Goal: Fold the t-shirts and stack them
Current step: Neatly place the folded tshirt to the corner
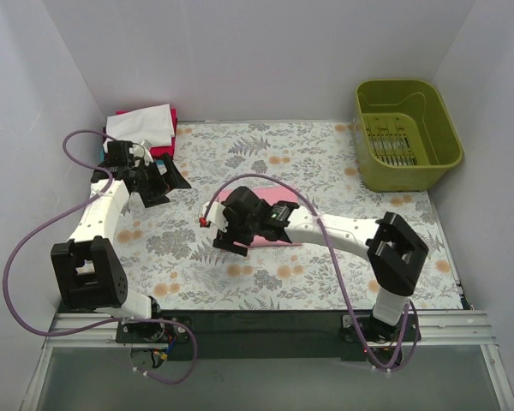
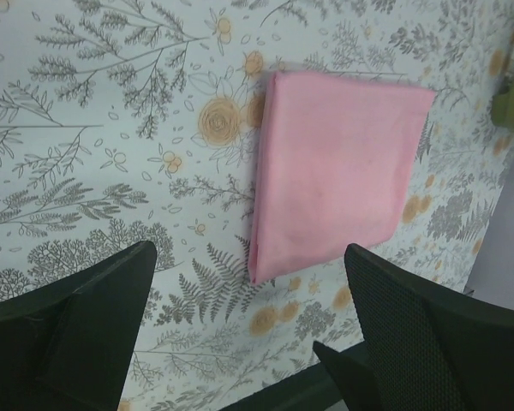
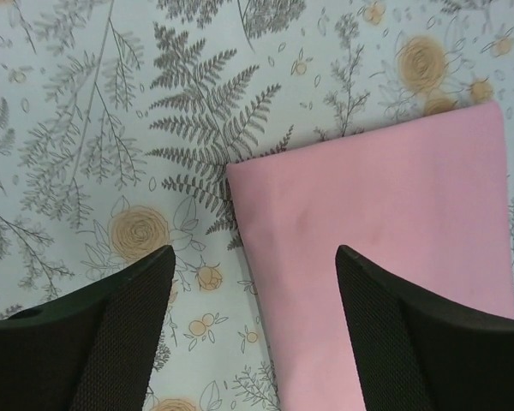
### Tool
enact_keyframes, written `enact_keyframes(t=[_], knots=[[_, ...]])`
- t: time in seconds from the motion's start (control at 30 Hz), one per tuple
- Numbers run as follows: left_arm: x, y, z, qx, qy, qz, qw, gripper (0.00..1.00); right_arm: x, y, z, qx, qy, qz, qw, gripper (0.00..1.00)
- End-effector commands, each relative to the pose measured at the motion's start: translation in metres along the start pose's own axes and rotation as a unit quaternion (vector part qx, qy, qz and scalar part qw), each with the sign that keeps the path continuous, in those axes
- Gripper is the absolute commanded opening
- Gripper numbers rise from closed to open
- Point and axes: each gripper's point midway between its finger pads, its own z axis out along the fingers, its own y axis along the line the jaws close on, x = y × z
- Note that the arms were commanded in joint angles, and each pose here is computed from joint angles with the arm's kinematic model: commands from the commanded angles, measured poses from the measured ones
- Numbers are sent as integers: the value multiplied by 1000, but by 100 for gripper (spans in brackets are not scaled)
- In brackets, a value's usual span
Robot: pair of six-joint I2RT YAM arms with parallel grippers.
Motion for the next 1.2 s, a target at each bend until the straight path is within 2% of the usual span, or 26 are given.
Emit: enact_keyframes(t=[0.0,0.17,0.5,0.67,0.93,1.0,1.03,1.13,1.17], knots=[[16,1,-12,-4,18,4,1000,91,11,-14,16,44,41,-24,998,80],[33,9,-10,-9,29,-4,1000,91,5,0,40,24,46,-25,998,67],[36,13,-7,-14,31,-10,999,90,0,11,66,7,49,-22,999,63],[38,17,-8,-23,27,-11,999,91,13,13,82,-1,66,-25,998,52],[43,21,-5,-29,35,-23,999,91,44,22,99,-13,103,-18,994,54],[45,23,-3,-29,40,-27,998,91,52,21,99,-14,111,-15,994,44],[47,25,-2,-31,43,-29,998,90,52,22,100,-24,106,-10,994,27],[50,24,2,-25,48,-35,998,90,51,13,98,-24,101,2,995,3],[53,26,4,-24,53,-38,998,89,47,9,95,-23,98,3,995,1]])
